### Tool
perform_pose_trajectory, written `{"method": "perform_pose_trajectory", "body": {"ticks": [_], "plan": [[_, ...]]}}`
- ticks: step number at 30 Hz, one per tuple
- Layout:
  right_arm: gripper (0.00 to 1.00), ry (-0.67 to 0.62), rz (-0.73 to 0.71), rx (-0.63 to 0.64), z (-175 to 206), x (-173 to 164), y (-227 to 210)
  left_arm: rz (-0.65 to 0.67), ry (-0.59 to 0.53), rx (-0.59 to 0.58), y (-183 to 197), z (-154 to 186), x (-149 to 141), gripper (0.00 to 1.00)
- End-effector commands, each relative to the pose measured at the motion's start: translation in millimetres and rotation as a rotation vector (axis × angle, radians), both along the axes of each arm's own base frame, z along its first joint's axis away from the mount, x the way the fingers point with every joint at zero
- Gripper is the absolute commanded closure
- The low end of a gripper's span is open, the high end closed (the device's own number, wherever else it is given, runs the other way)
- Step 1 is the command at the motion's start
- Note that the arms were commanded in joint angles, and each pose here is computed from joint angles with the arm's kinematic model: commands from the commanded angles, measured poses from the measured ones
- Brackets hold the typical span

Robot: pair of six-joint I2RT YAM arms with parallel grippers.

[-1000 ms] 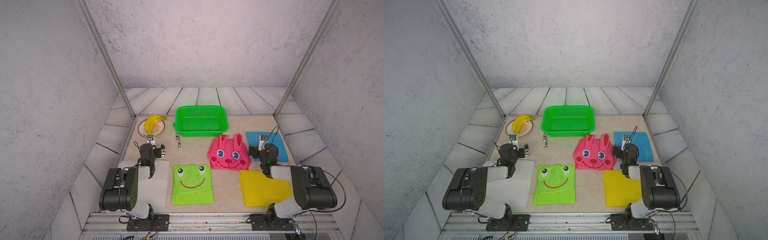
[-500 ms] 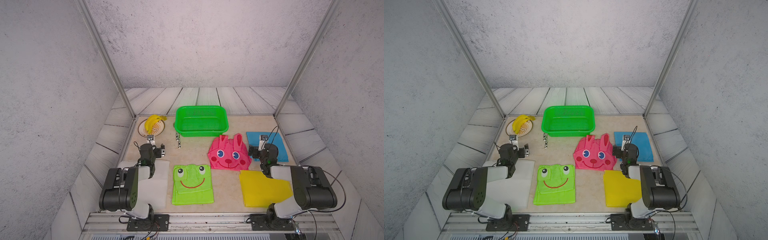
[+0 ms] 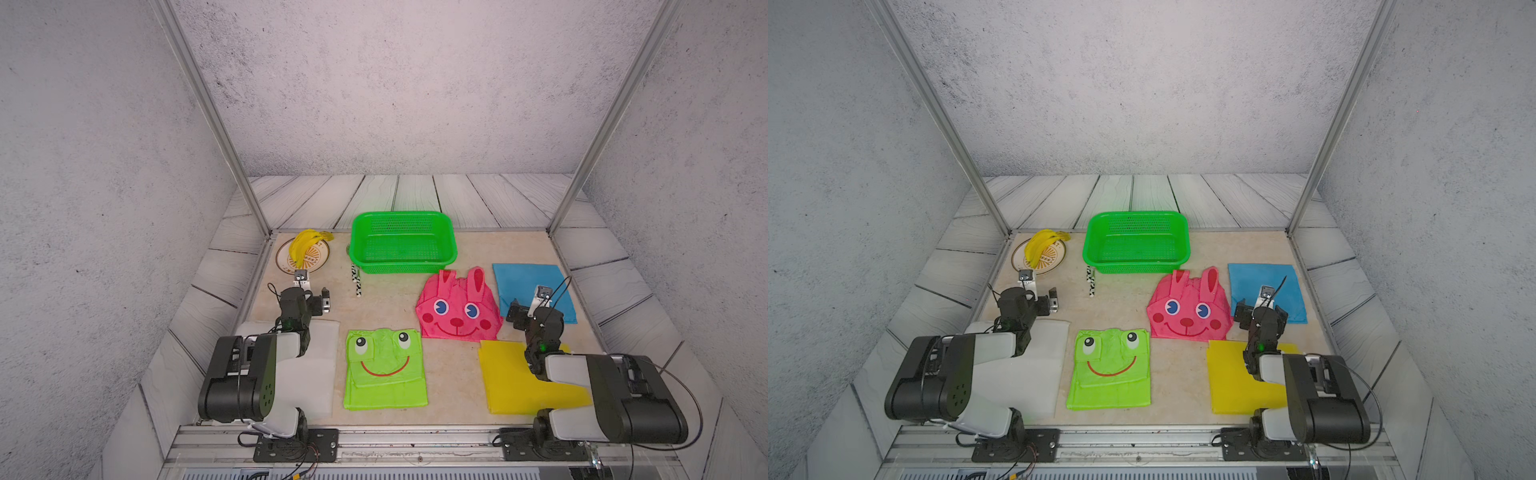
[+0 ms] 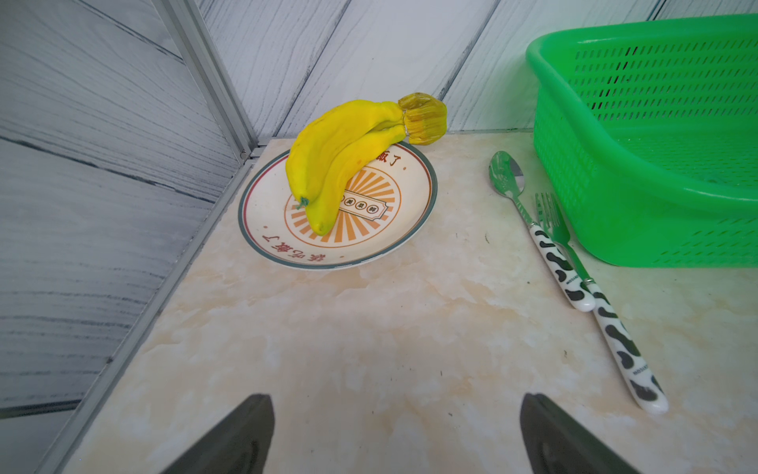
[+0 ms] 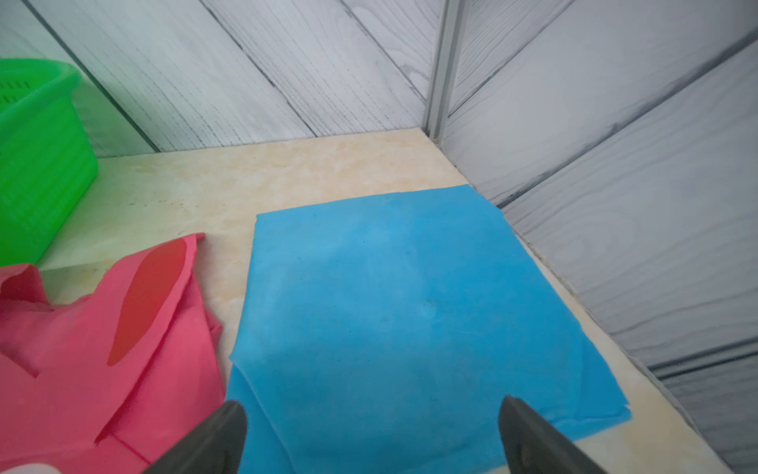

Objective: Put the folded raincoat in the basket
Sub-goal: Pick up the raincoat from the center of the board.

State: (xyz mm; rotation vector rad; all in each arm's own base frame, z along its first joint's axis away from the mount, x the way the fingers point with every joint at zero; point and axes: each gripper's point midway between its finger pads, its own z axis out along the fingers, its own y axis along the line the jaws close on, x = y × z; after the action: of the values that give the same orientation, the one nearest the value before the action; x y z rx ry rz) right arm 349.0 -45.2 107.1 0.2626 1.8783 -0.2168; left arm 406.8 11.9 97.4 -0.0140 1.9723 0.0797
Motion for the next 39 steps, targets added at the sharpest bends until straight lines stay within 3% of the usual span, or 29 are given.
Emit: {"method": "perform_pose_trajectory", "body": {"ticks": [1, 6, 10, 15, 17, 22, 27, 29, 31, 37, 39], "plan": [[0.00, -0.050, -0.109, 0.032, 50, -8, -15, 0.014, 0.001, -0.008, 3, -1, 1, 0.00], [0.00, 0.006, -0.181, 0.139, 106, -31, -20, 0.014, 0.000, -0.007, 3, -1, 1, 0.00], [0.00, -0.034, -0.292, 0.294, 117, -48, -26, 0.014, 0.000, -0.006, 3, 0, 1, 0.00], [0.01, 0.045, 0.038, 0.358, 110, -26, 28, 0.014, -0.001, -0.006, 3, 0, 1, 0.00], [0.07, 0.134, 0.138, 0.419, 101, -19, 51, 0.014, -0.001, -0.006, 3, 0, 1, 0.00], [0.14, 0.393, 0.220, 0.619, 63, -18, 89, 0.015, -0.001, -0.006, 3, 0, 1, 0.01], [0.17, 0.584, 0.328, 0.667, 32, -36, 129, 0.014, 0.000, -0.005, 3, -1, 0, 0.01], [0.18, 0.641, 0.421, 0.625, 28, -43, 150, 0.013, 0.001, -0.004, 2, -1, 0, 0.00], [0.18, 0.705, 0.488, 0.504, 22, -51, 168, 0.013, -0.001, -0.005, 2, 0, 1, 0.00], [0.17, 0.803, 0.708, 0.004, 10, -61, 225, 0.016, -0.001, -0.003, 3, 0, 1, 0.00], [0.09, 0.769, 0.790, -0.221, 6, -58, 237, 0.017, -0.001, -0.003, 3, 0, 1, 0.00]]}}
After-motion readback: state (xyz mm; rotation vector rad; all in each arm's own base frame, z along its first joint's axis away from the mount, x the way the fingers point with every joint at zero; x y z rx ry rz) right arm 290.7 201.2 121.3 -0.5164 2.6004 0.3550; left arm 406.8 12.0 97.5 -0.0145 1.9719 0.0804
